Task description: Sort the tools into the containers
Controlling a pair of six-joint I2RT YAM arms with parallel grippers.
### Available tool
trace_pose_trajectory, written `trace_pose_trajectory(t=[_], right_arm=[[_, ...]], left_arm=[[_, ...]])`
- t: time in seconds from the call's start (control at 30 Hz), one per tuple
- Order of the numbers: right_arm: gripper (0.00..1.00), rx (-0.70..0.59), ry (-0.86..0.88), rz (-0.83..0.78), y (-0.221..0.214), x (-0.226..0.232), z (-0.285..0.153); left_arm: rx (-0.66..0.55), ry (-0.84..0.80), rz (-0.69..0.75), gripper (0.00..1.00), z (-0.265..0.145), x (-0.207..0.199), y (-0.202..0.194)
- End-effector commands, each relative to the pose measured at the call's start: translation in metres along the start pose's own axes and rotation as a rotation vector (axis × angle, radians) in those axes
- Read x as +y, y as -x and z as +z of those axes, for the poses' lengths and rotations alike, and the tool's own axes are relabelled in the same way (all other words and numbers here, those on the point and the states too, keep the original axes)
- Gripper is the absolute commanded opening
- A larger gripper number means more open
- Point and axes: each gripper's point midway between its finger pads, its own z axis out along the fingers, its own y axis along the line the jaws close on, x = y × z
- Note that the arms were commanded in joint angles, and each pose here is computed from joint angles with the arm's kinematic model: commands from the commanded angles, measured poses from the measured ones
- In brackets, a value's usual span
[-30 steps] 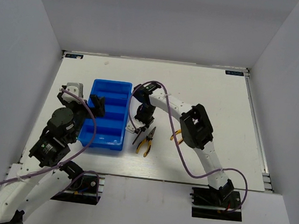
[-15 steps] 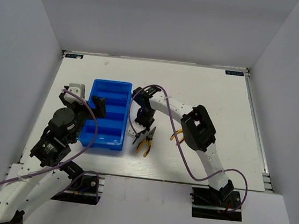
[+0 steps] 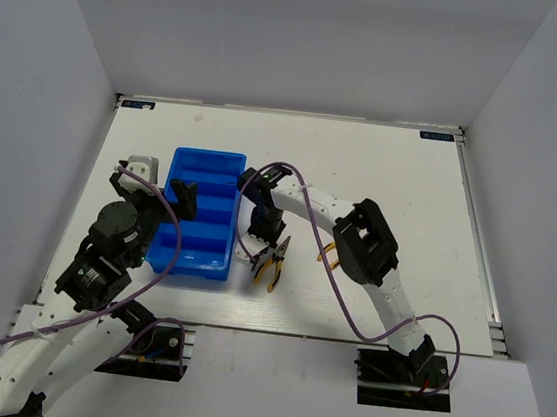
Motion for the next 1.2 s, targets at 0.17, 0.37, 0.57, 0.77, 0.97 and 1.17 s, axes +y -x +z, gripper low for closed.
trace_pose_trajectory(t=[0.17,0.37,0.57,0.77,0.97,1.17], right_arm=[[0.0,-0.02,0.137,0.153,0.0,0.034,0.051],[0.0,-0.03,-0.06,0.324,0.011,0.004,0.008],[0.0,-0.014,-0.134,0.378,0.017,0.0,-0.026],[0.0,0.007,-0.154,0.409,0.017,0.011,-0.051],[0.0,0.11,-0.228,0.423,-0.007,0.019,-0.08],[0.0,0.215,-0.425,0.567,-0.049,0.0,-0.12]], left_arm=[[-0.015,-0.01,0.001,0.98,-0.002,0.0,0.003],[-0.016,-0.01,0.001,0.98,-0.001,0.0,0.001],[-0.032,-0.013,-0.006,0.98,-0.005,0.001,0.005],[-0.042,-0.005,-0.01,0.98,-0.005,0.003,0.005],[-0.05,-0.007,-0.005,0.98,-0.007,0.004,0.007],[-0.069,0.0,-0.013,0.98,-0.01,0.006,0.01]])
